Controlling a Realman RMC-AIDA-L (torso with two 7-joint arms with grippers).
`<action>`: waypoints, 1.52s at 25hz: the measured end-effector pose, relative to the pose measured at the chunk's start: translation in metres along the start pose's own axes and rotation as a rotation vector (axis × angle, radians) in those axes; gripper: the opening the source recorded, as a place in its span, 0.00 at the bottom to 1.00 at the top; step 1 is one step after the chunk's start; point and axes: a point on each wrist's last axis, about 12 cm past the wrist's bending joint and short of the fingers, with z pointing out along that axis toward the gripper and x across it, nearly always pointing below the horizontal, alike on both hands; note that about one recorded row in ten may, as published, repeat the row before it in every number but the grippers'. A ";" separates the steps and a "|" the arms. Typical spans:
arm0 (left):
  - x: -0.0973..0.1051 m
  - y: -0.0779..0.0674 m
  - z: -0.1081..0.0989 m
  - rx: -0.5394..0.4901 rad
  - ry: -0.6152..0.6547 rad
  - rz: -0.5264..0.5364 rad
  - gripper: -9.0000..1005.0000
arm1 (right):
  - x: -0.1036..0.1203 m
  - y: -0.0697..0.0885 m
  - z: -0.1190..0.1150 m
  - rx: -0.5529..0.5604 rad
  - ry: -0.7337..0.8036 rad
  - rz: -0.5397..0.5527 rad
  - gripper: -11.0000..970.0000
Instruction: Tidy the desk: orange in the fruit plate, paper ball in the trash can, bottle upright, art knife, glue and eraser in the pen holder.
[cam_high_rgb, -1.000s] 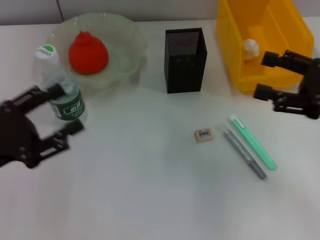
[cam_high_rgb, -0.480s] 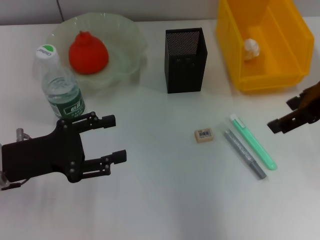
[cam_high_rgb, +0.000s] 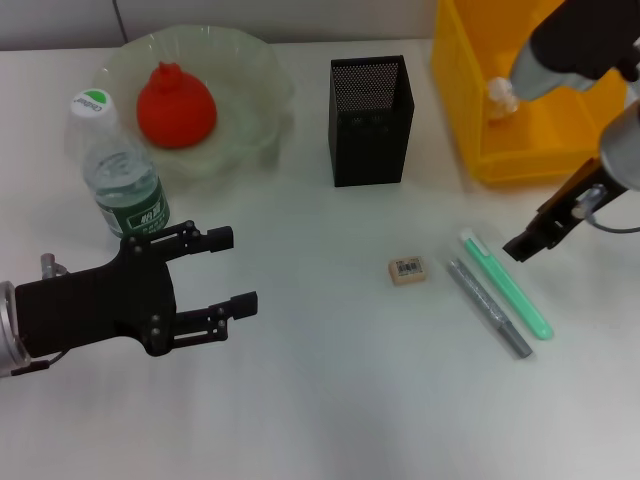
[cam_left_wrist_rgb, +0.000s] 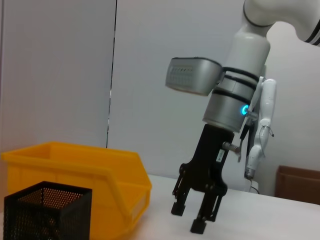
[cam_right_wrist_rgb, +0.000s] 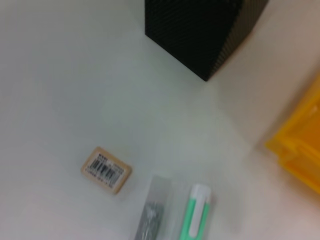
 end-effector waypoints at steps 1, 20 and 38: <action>0.000 0.000 0.000 -0.003 0.003 -0.001 0.77 | -0.002 0.001 0.004 0.003 -0.001 -0.007 0.81; 0.008 -0.001 0.010 -0.007 0.047 -0.017 0.77 | -0.010 0.011 0.036 -0.036 -0.053 -0.014 0.37; 0.010 -0.001 0.010 -0.017 0.055 -0.020 0.77 | -0.004 0.015 0.041 -0.030 -0.076 -0.024 0.23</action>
